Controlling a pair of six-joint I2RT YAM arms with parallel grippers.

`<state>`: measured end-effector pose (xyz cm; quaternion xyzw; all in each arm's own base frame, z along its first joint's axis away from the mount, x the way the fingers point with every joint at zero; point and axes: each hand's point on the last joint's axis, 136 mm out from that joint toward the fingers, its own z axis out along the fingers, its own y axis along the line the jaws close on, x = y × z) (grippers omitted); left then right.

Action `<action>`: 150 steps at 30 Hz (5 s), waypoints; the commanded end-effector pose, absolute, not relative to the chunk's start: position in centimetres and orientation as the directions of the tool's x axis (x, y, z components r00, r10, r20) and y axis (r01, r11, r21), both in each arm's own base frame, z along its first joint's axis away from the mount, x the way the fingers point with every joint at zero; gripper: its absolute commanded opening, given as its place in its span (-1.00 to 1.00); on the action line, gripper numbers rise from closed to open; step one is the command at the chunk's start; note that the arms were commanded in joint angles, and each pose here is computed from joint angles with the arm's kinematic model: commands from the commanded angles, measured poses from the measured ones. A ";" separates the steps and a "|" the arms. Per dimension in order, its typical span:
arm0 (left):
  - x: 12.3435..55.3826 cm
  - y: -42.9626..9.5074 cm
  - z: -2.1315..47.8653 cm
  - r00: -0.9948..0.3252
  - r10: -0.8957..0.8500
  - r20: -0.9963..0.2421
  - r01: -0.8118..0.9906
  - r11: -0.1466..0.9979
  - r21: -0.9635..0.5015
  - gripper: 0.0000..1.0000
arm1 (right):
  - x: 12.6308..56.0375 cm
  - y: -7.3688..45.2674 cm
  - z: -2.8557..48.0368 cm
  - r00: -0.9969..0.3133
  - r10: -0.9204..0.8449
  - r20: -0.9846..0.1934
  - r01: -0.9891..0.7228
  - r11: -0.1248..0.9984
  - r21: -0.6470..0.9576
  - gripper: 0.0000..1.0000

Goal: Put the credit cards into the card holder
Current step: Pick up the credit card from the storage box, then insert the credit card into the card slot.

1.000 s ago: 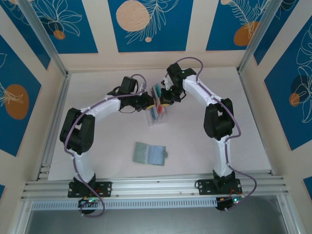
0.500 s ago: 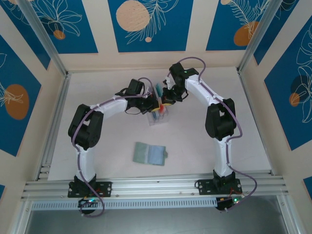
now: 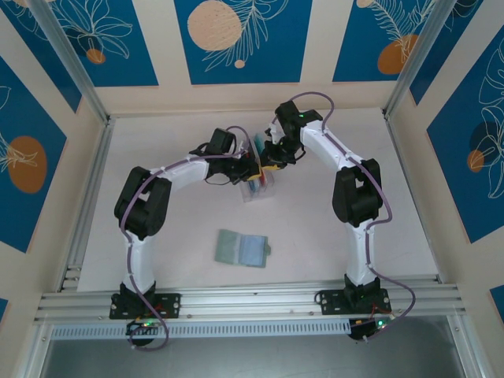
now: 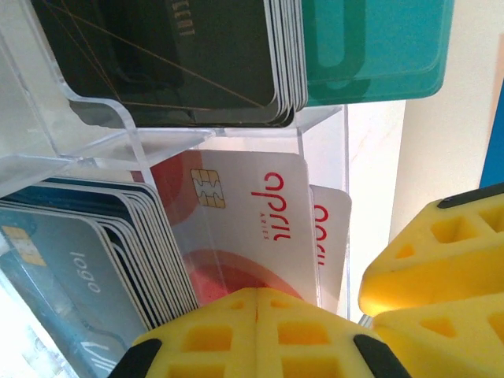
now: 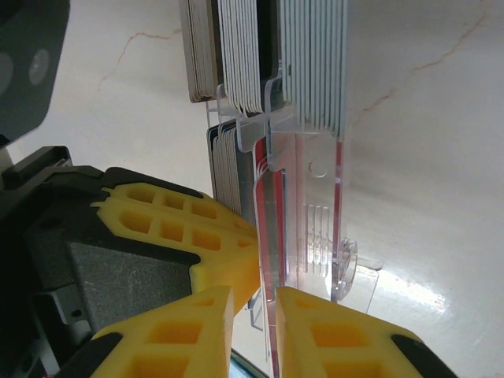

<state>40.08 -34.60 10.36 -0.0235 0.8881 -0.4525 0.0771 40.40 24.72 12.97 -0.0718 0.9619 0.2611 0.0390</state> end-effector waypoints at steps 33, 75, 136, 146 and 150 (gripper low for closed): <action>39.2 -34.4 6.1 -0.993 -0.096 -0.074 -0.005 0.642 -0.767 -1.00 | 40.7 25.5 11.5 -0.984 -0.147 -0.099 -0.175 0.893 0.415 -0.58; 39.0 -33.9 6.5 -0.991 -0.105 -0.079 -0.007 0.644 -0.765 -1.00 | 40.1 24.0 16.6 -0.967 -0.149 -0.208 -0.219 0.904 0.368 -1.00; 22.0 -24.0 6.1 -0.993 0.093 -0.071 0.117 0.795 -0.596 -0.68 | 21.9 29.2 15.9 -0.957 -0.222 -0.185 -0.286 0.625 0.726 -1.00; 20.0 -22.3 1.5 -0.994 0.106 -0.005 0.094 0.858 -0.504 -0.69 | 19.2 29.6 10.2 -0.971 -0.233 -0.053 -0.187 0.606 0.773 -1.00; 19.3 -21.7 0.4 -0.995 0.097 0.014 0.078 0.872 -0.483 -0.70 | 18.6 29.3 8.7 -0.973 -0.232 -0.001 -0.149 0.623 0.768 -1.00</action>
